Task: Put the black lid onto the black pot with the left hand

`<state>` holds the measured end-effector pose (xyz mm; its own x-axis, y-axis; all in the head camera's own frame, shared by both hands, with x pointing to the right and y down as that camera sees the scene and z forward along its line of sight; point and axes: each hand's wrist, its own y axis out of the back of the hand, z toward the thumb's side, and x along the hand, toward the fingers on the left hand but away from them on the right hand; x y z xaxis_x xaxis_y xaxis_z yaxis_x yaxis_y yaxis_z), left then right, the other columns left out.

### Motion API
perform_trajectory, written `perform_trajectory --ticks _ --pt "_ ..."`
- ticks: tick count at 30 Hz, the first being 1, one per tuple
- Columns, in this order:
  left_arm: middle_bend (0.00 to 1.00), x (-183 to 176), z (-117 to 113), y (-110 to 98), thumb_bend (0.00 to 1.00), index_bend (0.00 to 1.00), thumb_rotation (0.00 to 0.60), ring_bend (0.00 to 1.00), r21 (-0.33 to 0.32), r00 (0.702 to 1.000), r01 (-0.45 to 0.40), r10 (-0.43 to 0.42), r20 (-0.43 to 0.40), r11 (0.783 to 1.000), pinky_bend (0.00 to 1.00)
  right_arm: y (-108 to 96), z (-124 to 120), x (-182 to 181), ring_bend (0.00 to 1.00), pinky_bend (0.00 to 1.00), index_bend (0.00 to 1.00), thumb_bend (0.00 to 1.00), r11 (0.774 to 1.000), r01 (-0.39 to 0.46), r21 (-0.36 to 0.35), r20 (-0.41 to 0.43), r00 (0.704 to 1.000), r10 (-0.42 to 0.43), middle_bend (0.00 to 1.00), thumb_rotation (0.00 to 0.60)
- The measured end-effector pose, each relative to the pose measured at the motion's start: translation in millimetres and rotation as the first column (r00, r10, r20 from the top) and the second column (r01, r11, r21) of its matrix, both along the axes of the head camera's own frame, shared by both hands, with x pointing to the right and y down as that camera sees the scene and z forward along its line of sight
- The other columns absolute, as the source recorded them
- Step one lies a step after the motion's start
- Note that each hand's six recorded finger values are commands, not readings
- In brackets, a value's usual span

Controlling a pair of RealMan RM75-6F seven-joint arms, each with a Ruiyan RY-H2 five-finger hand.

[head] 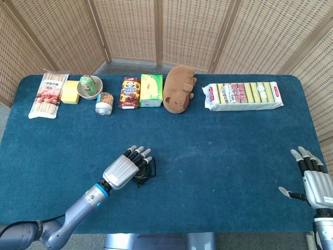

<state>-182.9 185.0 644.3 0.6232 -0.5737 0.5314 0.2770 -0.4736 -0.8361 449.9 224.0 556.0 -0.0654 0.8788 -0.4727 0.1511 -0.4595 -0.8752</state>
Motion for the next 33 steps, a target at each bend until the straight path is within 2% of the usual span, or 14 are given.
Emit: perform_trajectory --ticks 8,17,24,33 --pt "0.00 -3 -9 -3 0.28 0.00 0.600 0.00 0.003 1.000 0.020 -0.020 0.019 1.000 0.10 0 0 0 0.04 0.00 0.05 0.00 1.000 -0.001 -0.003 -0.002 1.000 0.001 0.00 0.522" --pt "0.00 -6 -25 -18 0.28 0.00 0.600 0.00 0.038 0.994 0.089 -0.086 -0.061 0.995 0.10 1 2 -3 0.04 0.00 0.05 0.00 1.000 0.007 -0.013 -0.002 1.000 -0.007 0.00 0.522" --pt "0.00 5 -20 -29 0.28 0.00 0.600 0.00 0.041 0.990 0.104 -0.099 -0.096 0.994 0.10 1 4 -2 0.04 0.00 0.05 0.00 1.000 0.004 -0.018 -0.004 1.000 -0.004 0.00 0.522" --pt "0.00 26 -8 -40 0.28 0.00 0.600 0.00 0.039 0.992 0.105 -0.102 -0.072 0.994 0.10 0 5 1 0.04 0.00 0.05 0.00 1.000 -0.004 -0.022 -0.005 1.000 0.004 0.00 0.519"
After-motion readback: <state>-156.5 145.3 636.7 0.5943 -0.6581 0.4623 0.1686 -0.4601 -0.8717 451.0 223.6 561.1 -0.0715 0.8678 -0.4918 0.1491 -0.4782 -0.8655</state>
